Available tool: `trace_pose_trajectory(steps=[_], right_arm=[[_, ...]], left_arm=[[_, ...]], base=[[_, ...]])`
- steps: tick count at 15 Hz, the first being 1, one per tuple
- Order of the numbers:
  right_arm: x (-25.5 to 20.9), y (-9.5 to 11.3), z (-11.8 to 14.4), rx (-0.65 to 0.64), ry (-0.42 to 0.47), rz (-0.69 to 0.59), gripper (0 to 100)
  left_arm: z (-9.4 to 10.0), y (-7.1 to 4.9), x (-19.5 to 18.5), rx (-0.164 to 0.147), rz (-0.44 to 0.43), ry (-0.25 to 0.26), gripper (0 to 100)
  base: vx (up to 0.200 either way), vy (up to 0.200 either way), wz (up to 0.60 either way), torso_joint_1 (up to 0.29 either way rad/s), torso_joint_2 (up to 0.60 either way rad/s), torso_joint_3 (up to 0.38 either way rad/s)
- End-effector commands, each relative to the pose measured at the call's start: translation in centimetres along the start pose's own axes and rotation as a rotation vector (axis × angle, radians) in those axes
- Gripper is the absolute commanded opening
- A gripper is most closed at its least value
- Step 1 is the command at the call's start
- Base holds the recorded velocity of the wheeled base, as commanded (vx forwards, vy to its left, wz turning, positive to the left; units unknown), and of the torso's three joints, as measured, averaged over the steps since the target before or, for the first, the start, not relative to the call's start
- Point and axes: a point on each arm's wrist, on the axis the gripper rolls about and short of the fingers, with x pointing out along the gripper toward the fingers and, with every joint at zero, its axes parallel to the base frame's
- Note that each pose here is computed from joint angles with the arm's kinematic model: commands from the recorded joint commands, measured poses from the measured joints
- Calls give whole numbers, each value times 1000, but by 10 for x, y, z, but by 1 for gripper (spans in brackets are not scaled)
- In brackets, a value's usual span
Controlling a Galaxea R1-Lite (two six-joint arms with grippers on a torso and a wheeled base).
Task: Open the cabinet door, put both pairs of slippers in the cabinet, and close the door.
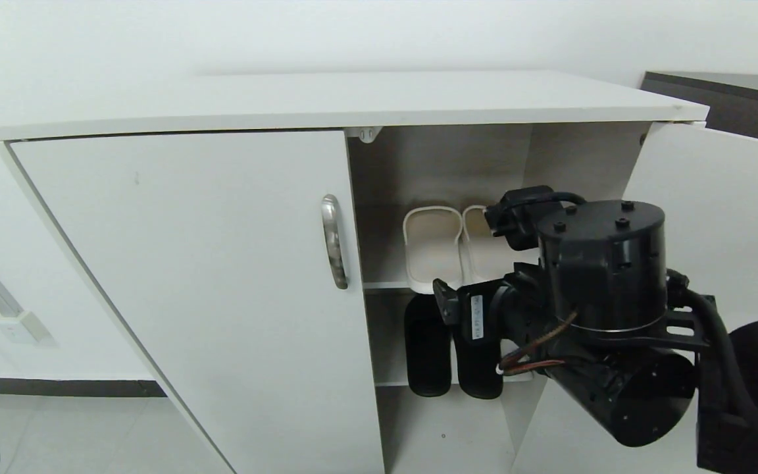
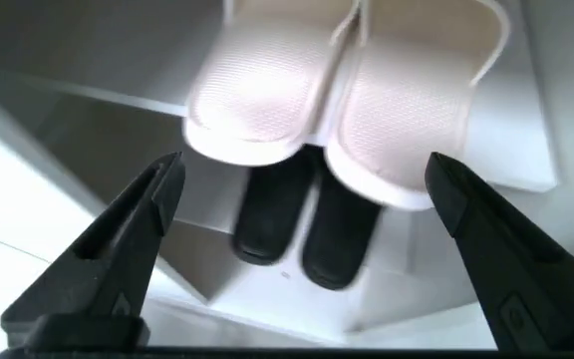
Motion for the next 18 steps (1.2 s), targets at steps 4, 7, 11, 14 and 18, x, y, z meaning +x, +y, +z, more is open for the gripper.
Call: trace_pose_trajectory(steps=[4,7,11,14,18], right_arm=[[5,7,-37,8,1,105,0],[14,13,-53,20,-24,142,0],[15,18,-59,18,-24,157,0],[11,20,-64,7,-10,170,0],[11,22,-67,0,-1,176,0]], left_arm=[[0,0,0,-1,0,2,0],[0,0,0,1,-1,2,0],[0,0,0,1,-1,2,0],[0,0,0,-1,-1,2,0],[0,0,0,1,-1,2,0]], base=[[0,0,0,-1,1,14],[0,0,0,0,0,0],[0,0,0,0,0,0],[-133,0,0,2,3,3],[-200,0,0,2,0,2]])
